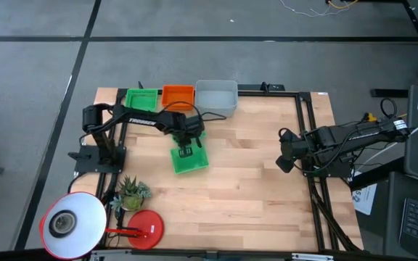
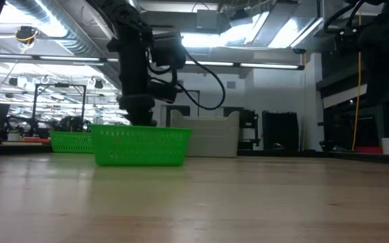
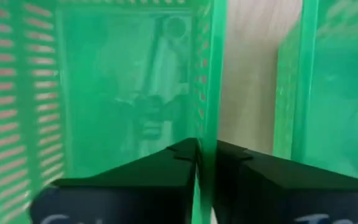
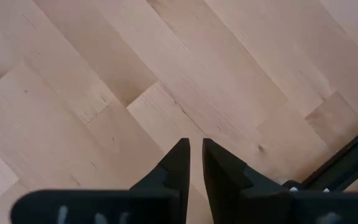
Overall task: Stack baskets by color
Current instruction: Stack the middle green bin on the top green bin, then stack the bottom green bin on the top green bins
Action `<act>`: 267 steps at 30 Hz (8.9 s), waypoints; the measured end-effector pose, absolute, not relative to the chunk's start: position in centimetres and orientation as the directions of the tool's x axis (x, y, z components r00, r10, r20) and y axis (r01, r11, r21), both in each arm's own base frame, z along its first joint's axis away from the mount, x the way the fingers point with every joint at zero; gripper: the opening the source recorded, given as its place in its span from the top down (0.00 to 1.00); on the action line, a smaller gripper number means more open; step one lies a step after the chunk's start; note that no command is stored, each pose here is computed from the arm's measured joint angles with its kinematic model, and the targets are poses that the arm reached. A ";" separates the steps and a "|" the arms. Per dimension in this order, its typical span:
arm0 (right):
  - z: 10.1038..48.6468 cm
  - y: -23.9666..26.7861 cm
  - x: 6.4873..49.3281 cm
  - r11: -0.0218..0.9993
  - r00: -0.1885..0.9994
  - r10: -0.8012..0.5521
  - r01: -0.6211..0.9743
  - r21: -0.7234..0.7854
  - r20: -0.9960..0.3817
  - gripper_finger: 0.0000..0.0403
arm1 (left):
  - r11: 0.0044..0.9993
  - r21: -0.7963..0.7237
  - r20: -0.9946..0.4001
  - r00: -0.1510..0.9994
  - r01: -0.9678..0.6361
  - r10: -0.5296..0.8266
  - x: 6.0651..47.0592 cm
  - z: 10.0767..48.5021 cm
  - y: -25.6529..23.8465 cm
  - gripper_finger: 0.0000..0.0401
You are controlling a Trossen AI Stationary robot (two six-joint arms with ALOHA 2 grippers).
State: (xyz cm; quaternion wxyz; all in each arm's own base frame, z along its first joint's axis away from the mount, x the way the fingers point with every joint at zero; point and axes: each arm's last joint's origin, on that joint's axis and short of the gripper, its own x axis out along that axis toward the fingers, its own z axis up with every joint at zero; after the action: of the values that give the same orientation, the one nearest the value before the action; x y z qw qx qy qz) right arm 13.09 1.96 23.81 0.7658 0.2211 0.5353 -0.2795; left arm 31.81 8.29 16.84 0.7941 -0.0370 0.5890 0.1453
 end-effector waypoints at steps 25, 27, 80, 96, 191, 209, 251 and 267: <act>23.9 1.9 13.3 0.739 0.299 -0.235 0.673 0.030 -0.925 0.89 | 0.788 0.527 -0.845 -0.296 -0.318 0.446 19.7 24.1 14.1 1.00; 23.9 1.9 13.4 0.743 0.301 -0.235 0.669 0.029 -0.924 0.89 | 0.774 0.532 -0.838 -0.341 -0.343 0.426 19.2 23.6 15.3 1.00; 24.0 1.9 13.5 0.755 0.313 -0.233 0.655 0.032 -0.921 0.89 | 0.760 0.648 -0.693 -0.455 -0.052 0.559 18.7 22.6 18.8 0.77; 24.0 1.9 13.5 0.755 0.312 -0.233 0.655 0.031 -0.921 0.89 | 0.730 0.670 -0.700 -0.442 -0.136 0.561 19.1 22.6 18.2 0.73; 24.0 1.9 13.6 0.757 0.320 -0.232 0.653 0.036 -0.918 0.89 | 0.707 0.703 -0.618 -0.562 -0.079 0.551 19.9 24.0 22.4 1.00; 24.0 1.9 13.6 0.762 0.320 -0.233 0.647 0.032 -0.918 0.89 | 0.637 0.767 -0.466 -0.616 0.076 0.635 21.2 22.7 22.7 0.74; 23.9 1.9 13.6 0.768 0.320 -0.241 0.640 0.021 -0.916 0.89 | 0.514 0.856 -0.419 -0.657 -0.056 0.626 22.3 19.3 23.6 0.74; 23.9 1.9 13.6 0.771 0.319 -0.228 0.636 0.029 -0.920 0.89 | 0.450 0.885 -0.410 -0.652 -0.117 0.637 22.4 18.8 25.5 0.74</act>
State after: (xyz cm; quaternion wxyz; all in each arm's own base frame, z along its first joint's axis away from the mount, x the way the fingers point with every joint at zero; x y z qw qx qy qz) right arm 13.59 1.93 23.94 0.7874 0.1981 0.5152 -0.2743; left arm 22.39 25.49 18.78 0.3804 0.1707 0.7618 0.4958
